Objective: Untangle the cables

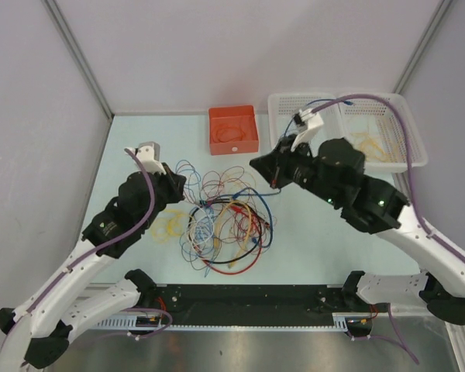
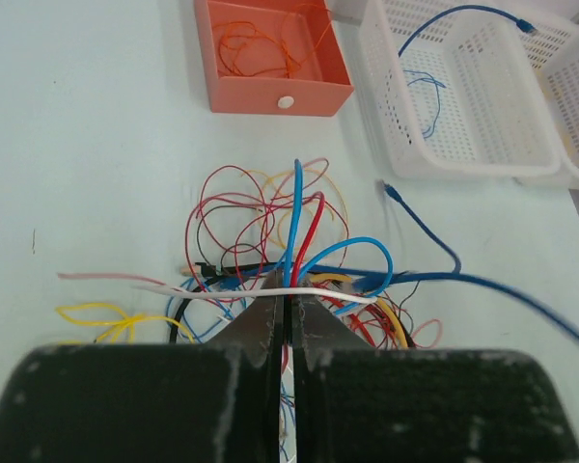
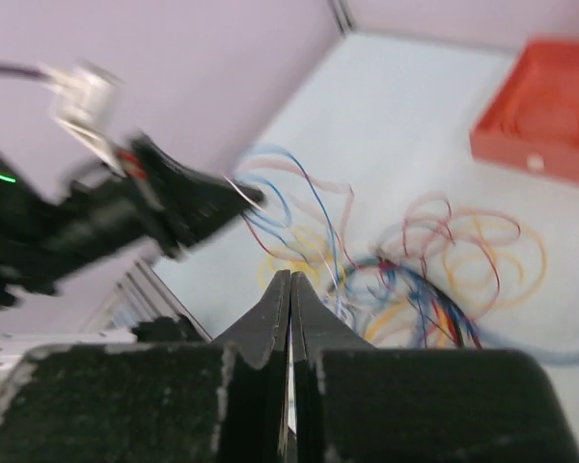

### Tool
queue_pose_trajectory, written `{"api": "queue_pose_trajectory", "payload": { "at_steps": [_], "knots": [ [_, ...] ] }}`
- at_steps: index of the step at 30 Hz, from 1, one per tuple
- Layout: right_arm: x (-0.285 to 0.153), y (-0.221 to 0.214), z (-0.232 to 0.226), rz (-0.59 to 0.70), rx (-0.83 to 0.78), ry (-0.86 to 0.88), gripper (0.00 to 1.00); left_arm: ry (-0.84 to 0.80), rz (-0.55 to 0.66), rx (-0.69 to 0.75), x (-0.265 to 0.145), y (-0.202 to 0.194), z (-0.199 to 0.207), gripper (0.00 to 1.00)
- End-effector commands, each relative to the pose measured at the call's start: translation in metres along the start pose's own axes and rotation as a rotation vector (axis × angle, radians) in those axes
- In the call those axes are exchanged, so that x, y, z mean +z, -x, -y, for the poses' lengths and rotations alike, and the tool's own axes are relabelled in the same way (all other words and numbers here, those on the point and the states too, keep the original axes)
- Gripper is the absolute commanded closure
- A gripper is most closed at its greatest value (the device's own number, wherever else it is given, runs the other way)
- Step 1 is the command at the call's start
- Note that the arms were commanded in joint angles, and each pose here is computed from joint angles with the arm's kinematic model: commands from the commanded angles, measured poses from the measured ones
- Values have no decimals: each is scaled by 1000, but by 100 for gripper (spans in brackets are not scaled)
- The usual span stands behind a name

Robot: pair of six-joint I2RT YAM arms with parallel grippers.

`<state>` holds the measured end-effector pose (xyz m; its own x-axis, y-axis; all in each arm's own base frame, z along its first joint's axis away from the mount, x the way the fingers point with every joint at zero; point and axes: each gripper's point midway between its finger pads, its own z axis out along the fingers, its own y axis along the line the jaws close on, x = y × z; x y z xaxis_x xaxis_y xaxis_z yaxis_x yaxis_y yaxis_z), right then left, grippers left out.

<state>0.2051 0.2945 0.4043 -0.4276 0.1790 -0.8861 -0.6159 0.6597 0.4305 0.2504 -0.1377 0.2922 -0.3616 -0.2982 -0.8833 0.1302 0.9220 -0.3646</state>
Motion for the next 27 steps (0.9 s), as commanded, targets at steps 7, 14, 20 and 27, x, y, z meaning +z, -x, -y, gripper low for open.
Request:
{"api": "queue_pose_trajectory", "payload": {
  "at_steps": [7, 14, 20, 27],
  "knots": [
    [-45, 106, -37, 199, -129, 18, 100, -9, 64, -59, -6, 13, -2, 100],
    [-25, 29, 19, 52, -98, -124, 89, -15, 31, -68, -4, -4, -6, 100],
    [-10, -79, 114, -205, -33, -364, 42, -24, 2, -65, 0, -17, -6, 100],
    [-18, -156, 132, -375, 51, -375, 20, -40, -58, -84, 5, -41, -6, 100]
  ]
}}
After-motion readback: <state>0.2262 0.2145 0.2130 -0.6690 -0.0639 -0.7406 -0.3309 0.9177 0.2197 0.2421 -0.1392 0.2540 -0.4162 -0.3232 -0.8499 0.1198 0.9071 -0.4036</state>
